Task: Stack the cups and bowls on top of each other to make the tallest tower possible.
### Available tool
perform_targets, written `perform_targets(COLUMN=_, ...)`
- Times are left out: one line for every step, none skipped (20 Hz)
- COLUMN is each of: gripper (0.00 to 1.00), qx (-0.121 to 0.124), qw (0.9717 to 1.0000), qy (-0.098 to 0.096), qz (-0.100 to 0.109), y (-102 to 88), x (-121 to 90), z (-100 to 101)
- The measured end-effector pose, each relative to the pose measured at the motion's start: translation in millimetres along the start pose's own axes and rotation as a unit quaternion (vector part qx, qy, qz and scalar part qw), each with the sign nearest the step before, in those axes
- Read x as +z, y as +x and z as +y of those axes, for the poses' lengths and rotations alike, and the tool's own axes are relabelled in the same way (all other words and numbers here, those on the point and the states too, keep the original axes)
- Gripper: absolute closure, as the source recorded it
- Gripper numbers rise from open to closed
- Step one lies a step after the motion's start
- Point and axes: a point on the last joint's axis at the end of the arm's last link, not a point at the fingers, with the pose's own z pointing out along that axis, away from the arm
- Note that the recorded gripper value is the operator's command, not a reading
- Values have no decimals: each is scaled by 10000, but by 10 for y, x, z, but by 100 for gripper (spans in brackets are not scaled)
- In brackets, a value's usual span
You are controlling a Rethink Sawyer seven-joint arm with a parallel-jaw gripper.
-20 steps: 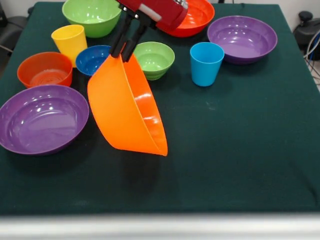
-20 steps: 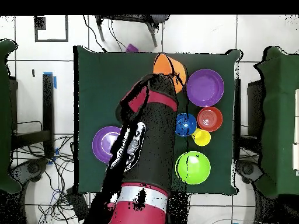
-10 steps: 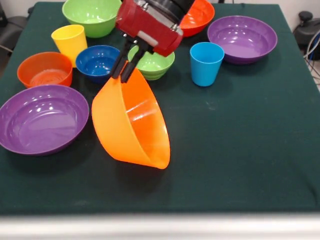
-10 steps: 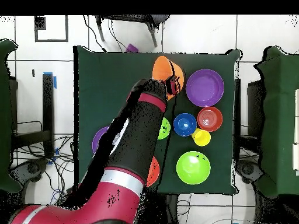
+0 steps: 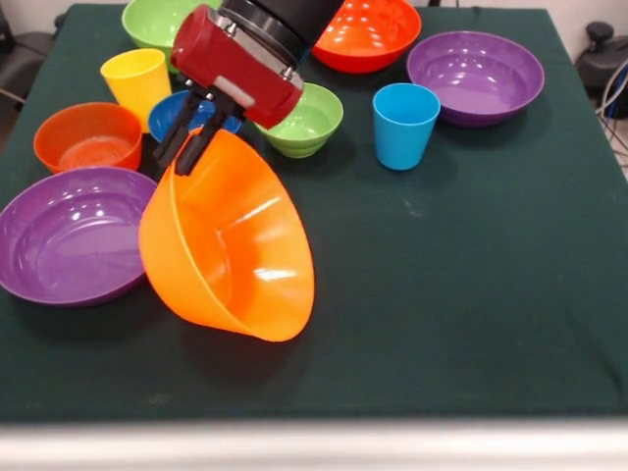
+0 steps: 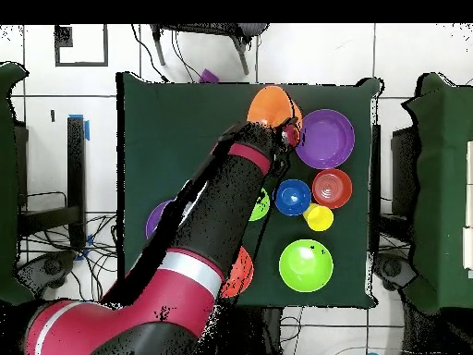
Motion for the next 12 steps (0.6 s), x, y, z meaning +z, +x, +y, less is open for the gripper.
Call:
perform_targets(gripper=100, qx=-37, qw=10000, qy=30, qz=0, y=9, x=14, z=-20)
perform_targets(gripper=100, qx=-75, qw=10000, qy=60, qz=-1, y=19, x=27, z=-41)
perform_targets(gripper=100, qx=-123, qw=9999, qy=98, qz=7, y=33, x=34, z=-61)
perform_targets(gripper=100, qx=-179, qw=9997, qy=137, qz=16, y=49, x=36, z=-77)
perform_targets(gripper=100, qx=-214, qw=9996, qy=159, qz=21, y=58, x=34, z=-83)
perform_targets(gripper=100, qx=-250, qw=9995, qy=180, qz=26, y=67, x=31, z=-88)
perform_targets(gripper=100, qx=-334, qw=9992, qy=219, qz=26, y=76, x=17, z=-86)
perform_targets(gripper=100, qx=-372, qw=9990, qy=234, qz=18, y=71, x=3, z=-79)
perform_targets(gripper=100, qx=-397, qw=9989, qy=242, qz=6, y=60, x=-11, z=-71)
perform_targets(gripper=100, qx=-412, qw=9988, qy=248, qz=-7, y=46, x=-26, z=-66)
perform_targets(gripper=100, qx=-412, qw=9988, qy=252, qz=-16, y=34, x=-36, z=-63)
perform_targets(gripper=100, qx=-403, qw=9989, qy=254, qz=-25, y=20, x=-47, z=-60)
